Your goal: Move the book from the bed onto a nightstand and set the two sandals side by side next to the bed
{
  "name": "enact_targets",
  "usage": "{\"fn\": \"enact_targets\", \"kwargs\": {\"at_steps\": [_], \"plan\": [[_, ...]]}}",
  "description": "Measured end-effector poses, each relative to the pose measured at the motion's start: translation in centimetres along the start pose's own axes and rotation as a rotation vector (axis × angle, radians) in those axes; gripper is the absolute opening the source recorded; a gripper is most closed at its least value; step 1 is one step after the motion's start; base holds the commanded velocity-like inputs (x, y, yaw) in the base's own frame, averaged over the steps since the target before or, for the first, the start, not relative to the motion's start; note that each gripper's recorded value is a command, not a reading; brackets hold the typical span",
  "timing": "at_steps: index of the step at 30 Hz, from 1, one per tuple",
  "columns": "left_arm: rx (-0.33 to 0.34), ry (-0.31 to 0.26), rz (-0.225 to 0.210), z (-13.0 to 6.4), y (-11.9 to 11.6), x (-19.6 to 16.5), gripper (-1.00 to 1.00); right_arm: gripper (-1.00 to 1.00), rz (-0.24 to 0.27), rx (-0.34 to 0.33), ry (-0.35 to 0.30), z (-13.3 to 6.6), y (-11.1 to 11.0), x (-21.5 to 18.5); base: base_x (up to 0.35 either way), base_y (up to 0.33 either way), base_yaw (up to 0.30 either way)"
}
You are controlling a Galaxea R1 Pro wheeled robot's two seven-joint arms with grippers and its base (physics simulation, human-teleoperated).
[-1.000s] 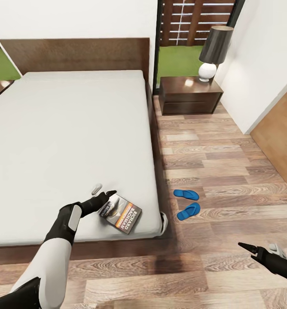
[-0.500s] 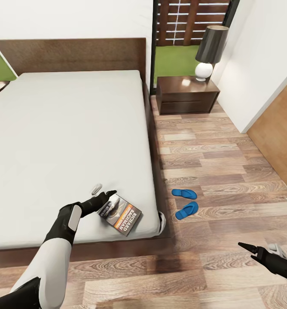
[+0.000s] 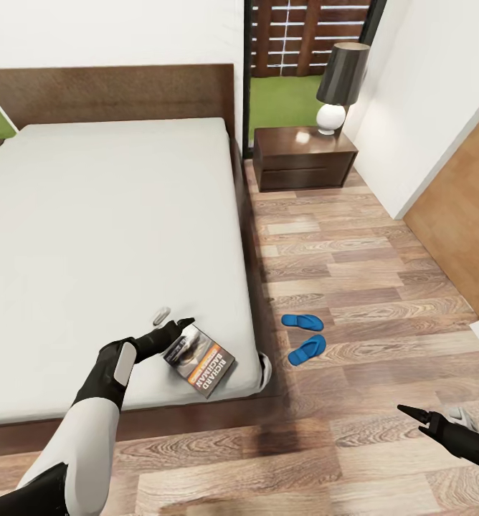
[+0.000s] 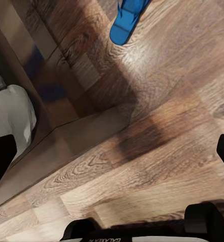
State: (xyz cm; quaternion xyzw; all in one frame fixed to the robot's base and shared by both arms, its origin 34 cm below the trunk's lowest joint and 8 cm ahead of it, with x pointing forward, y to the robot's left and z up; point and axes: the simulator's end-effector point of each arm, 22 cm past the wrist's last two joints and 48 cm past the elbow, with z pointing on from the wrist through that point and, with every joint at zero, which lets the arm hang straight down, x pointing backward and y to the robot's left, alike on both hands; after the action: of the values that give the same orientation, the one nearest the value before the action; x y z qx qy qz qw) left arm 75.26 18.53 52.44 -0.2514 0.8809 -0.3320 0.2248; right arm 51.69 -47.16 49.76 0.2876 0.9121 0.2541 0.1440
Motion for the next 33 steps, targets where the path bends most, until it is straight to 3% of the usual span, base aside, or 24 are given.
{"fn": "enact_targets", "kwargs": {"at_steps": [33], "plan": [[0.001, 0.002, -0.002, 0.02, -0.04, 0.06, 1.0, 1.0, 0.0, 0.002, 0.0, 0.0, -0.05, -0.01, -0.033, 0.0, 0.0]]}}
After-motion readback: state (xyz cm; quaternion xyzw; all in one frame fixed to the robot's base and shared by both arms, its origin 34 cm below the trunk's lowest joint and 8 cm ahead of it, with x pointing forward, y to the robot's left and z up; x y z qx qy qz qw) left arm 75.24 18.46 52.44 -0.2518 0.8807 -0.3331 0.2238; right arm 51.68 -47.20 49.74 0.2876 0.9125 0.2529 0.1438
